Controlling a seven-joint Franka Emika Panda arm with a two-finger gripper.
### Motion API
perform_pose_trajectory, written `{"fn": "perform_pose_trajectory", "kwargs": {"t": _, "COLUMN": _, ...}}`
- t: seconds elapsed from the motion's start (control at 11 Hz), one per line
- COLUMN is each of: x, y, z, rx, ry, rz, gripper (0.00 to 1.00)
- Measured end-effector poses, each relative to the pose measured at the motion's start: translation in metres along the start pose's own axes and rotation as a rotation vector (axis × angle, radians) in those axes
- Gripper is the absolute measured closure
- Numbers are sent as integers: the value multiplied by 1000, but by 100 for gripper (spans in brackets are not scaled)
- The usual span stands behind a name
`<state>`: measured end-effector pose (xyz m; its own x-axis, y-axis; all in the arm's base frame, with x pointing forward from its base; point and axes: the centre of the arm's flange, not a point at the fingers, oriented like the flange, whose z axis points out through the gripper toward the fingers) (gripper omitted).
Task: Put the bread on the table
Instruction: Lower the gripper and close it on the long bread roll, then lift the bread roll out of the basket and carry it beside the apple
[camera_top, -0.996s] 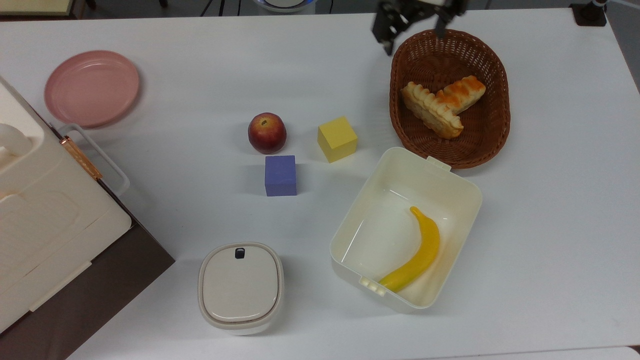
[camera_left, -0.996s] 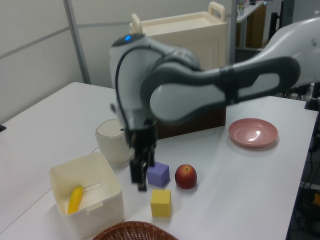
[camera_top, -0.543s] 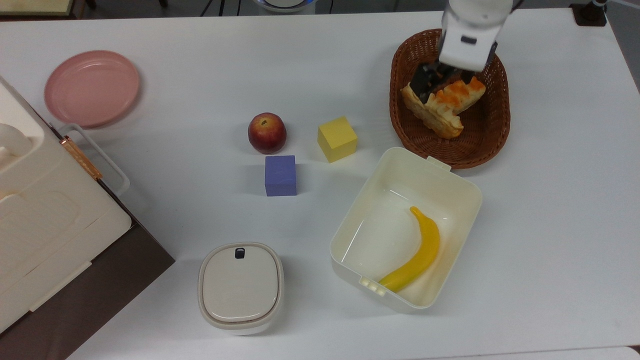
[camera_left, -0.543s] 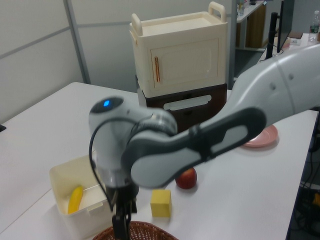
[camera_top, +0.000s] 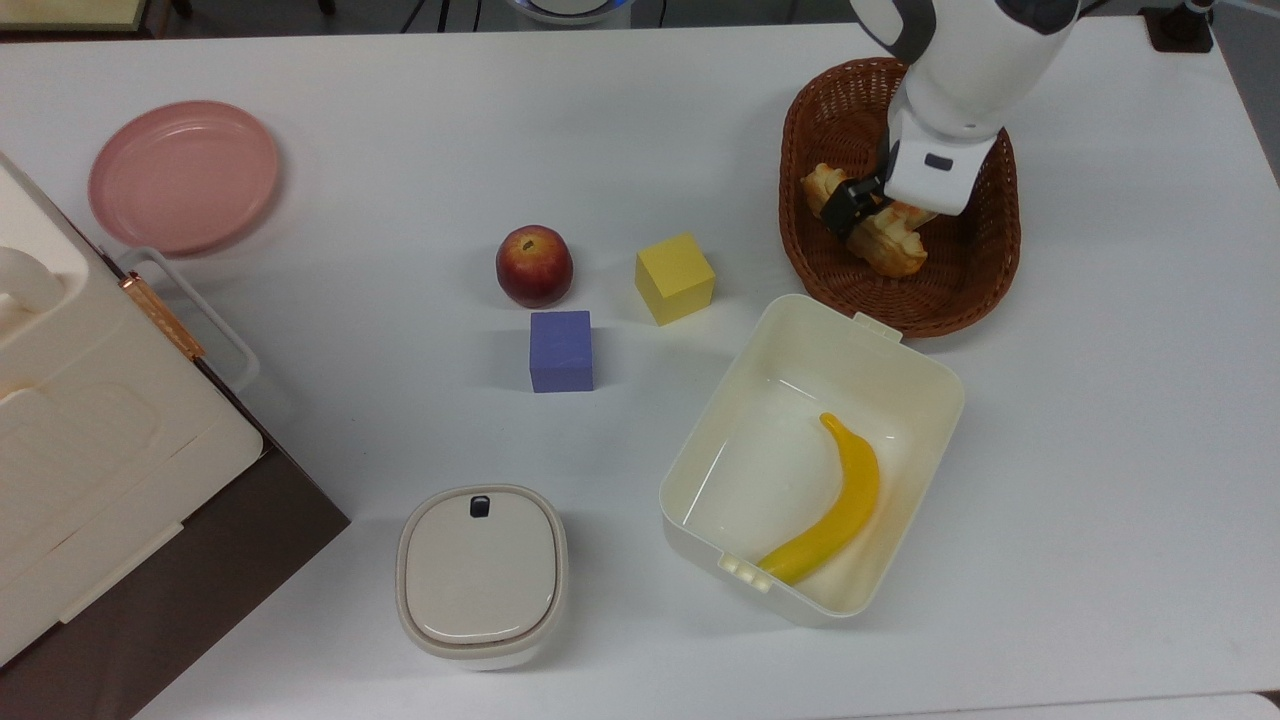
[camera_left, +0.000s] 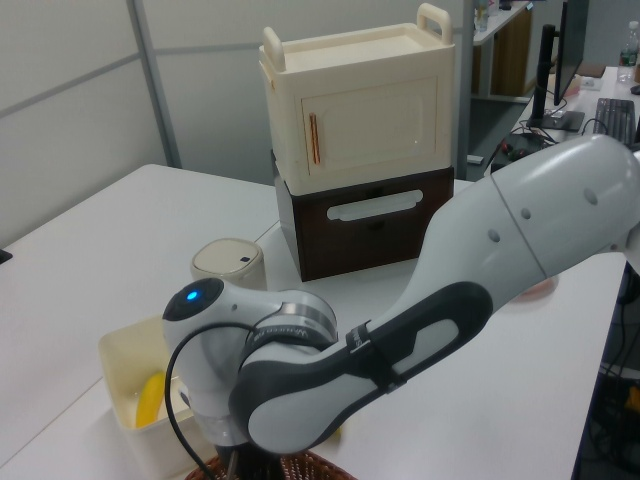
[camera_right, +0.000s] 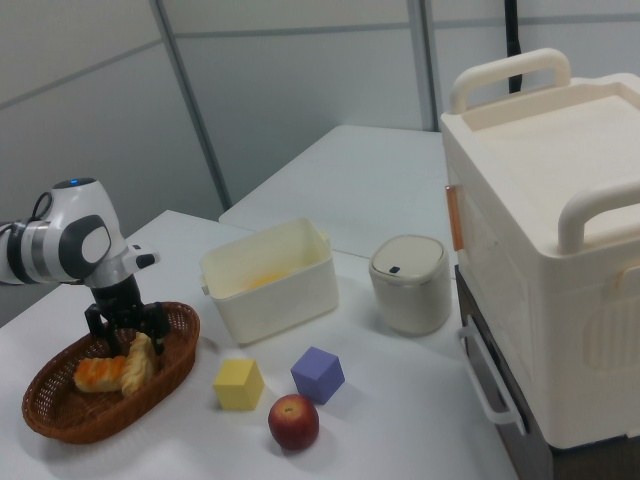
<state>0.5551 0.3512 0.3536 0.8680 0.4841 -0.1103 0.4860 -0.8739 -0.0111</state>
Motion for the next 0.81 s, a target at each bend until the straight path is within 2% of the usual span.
{"fn": "perform_pose_trajectory", "kwargs": {"t": 0.09, "x": 2, "y": 1, "z": 6, "rx": -8, "ry": 4, "rz": -3, "gripper": 2}}
{"fn": "perform_pose_trajectory", "kwargs": {"t": 0.18, "x": 4, "y": 1, "z": 11, "rx": -13, "ry": 2, "rz": -4, "gripper": 11}}
{"fn": "perform_pose_trajectory", "kwargs": {"t": 0.45, "x": 5, "y": 1, "z": 11, "rx": -13, "ry": 5, "rz": -4, "gripper": 63}}
{"fn": "perform_pose_trajectory", "kwargs": {"t": 0.54, "x": 5, "y": 2, "z": 10, "rx": -13, "ry": 8, "rz": -4, "gripper": 73}}
{"fn": "perform_pose_trajectory", "kwargs": {"t": 0.72, "x": 0, "y": 3, "z": -10, "rx": -13, "ry": 9, "rz": 0, "gripper": 74}}
{"fn": "perform_pose_trajectory", "kwargs": {"t": 0.81, "x": -7, "y": 7, "z": -34, "rx": -14, "ry": -1, "rz": 6, "gripper": 74}}
